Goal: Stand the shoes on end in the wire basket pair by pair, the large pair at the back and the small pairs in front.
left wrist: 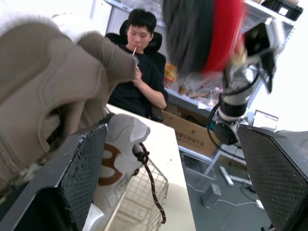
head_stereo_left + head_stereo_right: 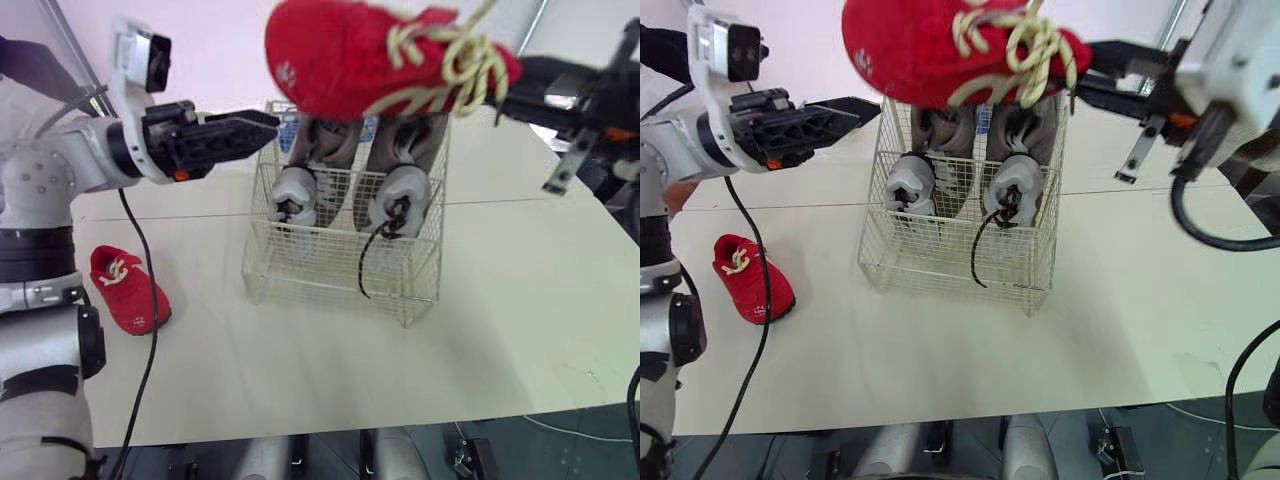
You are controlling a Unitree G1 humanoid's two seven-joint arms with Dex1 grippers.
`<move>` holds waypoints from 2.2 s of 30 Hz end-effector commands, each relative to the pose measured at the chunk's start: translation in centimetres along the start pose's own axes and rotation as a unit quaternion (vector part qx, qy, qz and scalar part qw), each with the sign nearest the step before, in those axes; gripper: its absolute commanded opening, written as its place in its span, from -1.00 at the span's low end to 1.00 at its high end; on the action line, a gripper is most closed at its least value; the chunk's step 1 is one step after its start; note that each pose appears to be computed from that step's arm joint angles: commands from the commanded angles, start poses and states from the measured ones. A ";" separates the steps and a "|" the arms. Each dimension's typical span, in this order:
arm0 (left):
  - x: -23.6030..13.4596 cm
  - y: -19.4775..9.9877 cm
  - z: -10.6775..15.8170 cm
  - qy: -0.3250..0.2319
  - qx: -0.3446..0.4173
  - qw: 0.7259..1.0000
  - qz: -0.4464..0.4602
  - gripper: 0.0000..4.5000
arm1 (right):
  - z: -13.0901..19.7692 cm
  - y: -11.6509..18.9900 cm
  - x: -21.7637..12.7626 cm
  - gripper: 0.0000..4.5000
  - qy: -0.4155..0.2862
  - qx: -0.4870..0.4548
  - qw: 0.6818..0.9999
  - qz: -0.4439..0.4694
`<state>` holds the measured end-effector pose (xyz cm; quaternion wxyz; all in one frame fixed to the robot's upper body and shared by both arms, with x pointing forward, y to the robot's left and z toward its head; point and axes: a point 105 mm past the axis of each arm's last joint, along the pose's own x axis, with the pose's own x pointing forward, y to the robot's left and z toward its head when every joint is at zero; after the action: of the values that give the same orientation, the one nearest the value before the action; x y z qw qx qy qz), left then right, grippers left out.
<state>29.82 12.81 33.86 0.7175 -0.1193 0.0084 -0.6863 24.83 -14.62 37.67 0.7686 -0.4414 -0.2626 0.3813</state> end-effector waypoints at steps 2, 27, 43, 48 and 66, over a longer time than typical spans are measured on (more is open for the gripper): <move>0.4 -1.0 0.8 0.001 0.010 1.000 -0.027 0.96 | 0.3 1.2 0.8 -0.98 -0.012 -0.060 0.998 0.026; 0.6 -0.5 -1.3 0.025 0.012 0.999 -0.021 -0.87 | 0.9 0.7 0.7 -0.02 -0.031 0.068 0.996 0.052; 2.0 -1.2 -0.3 -0.138 -0.065 0.987 -0.048 -0.87 | -2.2 4.9 -1.9 0.96 -0.144 0.602 0.785 -0.029; 3.1 -1.5 -1.1 -0.150 -0.074 0.985 -0.052 -0.87 | -0.3 3.9 1.1 0.96 -0.220 0.613 0.758 -0.040; 4.3 -1.2 -0.9 -0.189 -0.064 0.980 -0.024 -0.87 | 1.7 3.2 5.1 -0.24 -0.268 0.611 0.745 -0.014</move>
<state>29.42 8.52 32.74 0.6822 -0.3043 -0.0585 -0.6623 26.40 -9.37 35.30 0.7908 0.2606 -0.1622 0.5296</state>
